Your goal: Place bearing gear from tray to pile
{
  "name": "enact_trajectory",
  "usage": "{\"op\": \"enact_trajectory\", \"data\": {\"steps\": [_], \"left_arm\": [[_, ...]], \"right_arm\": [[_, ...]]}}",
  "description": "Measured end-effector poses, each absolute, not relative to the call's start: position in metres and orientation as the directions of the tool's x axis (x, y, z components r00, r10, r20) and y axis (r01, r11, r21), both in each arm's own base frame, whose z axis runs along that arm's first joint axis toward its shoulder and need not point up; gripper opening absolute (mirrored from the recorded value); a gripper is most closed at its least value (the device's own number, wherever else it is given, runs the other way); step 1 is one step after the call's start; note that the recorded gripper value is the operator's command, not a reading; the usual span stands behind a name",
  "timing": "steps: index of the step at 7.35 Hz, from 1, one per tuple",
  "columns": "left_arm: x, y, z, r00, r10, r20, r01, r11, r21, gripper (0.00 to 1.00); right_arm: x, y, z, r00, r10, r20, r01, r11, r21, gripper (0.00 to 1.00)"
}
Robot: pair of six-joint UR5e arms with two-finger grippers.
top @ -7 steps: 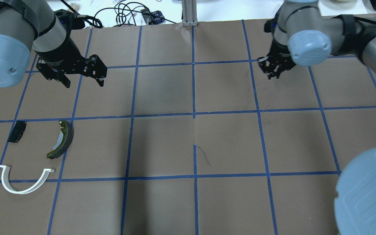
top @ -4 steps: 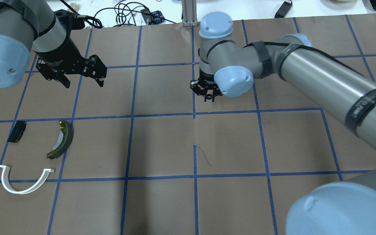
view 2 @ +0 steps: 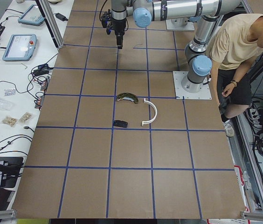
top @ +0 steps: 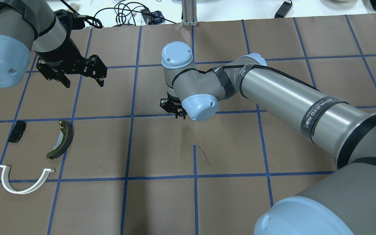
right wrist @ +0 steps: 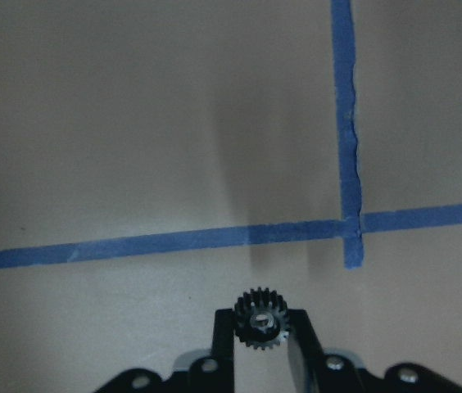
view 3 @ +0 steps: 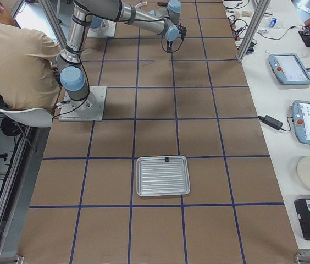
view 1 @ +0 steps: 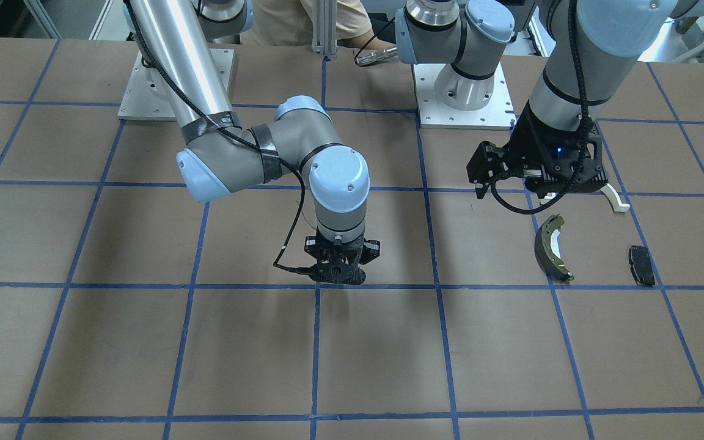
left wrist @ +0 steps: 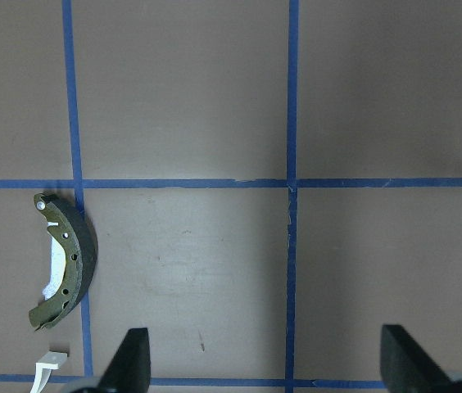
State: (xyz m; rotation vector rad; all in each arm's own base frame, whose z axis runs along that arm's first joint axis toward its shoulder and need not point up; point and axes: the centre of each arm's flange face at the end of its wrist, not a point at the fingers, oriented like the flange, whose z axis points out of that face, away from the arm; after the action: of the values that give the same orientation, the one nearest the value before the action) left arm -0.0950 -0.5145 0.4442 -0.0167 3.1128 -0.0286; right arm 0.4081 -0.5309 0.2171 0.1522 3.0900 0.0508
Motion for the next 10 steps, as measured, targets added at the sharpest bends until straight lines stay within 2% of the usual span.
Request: {"op": "enact_trajectory", "data": {"steps": [2, 4, 6, 8, 10], "left_arm": [[-0.092, -0.517, 0.441, -1.0, -0.018, -0.026, -0.018, 1.0, -0.012, 1.0], [-0.093, -0.525, 0.428, -1.0, -0.026, -0.014, -0.027, 1.0, 0.004, 1.0], [-0.117, -0.535, 0.397, -1.0, -0.008, -0.009, -0.008, 1.0, 0.019, 1.0], [-0.178, -0.545, 0.357, -1.0, -0.009, -0.009, -0.009, 1.0, 0.006, 1.0], [-0.237, -0.55, 0.312, -1.0, 0.009, 0.008, 0.009, 1.0, 0.007, 1.0]], "right_arm": [[0.365, -0.555, 0.242, -0.995, 0.085, -0.045, 0.085, 0.996, 0.006, 1.0], [0.229, -0.617, 0.262, -0.999, 0.043, -0.017, 0.043, 0.999, -0.013, 1.0], [0.076, -0.648, 0.278, -0.991, -0.125, 0.045, -0.126, 0.992, -0.024, 1.0], [-0.067, -0.644, 0.284, -0.941, -0.333, 0.067, -0.332, 0.943, 0.024, 1.0], [-0.196, -0.611, 0.289, -0.847, -0.531, 0.037, -0.527, 0.846, 0.076, 1.0]]}}
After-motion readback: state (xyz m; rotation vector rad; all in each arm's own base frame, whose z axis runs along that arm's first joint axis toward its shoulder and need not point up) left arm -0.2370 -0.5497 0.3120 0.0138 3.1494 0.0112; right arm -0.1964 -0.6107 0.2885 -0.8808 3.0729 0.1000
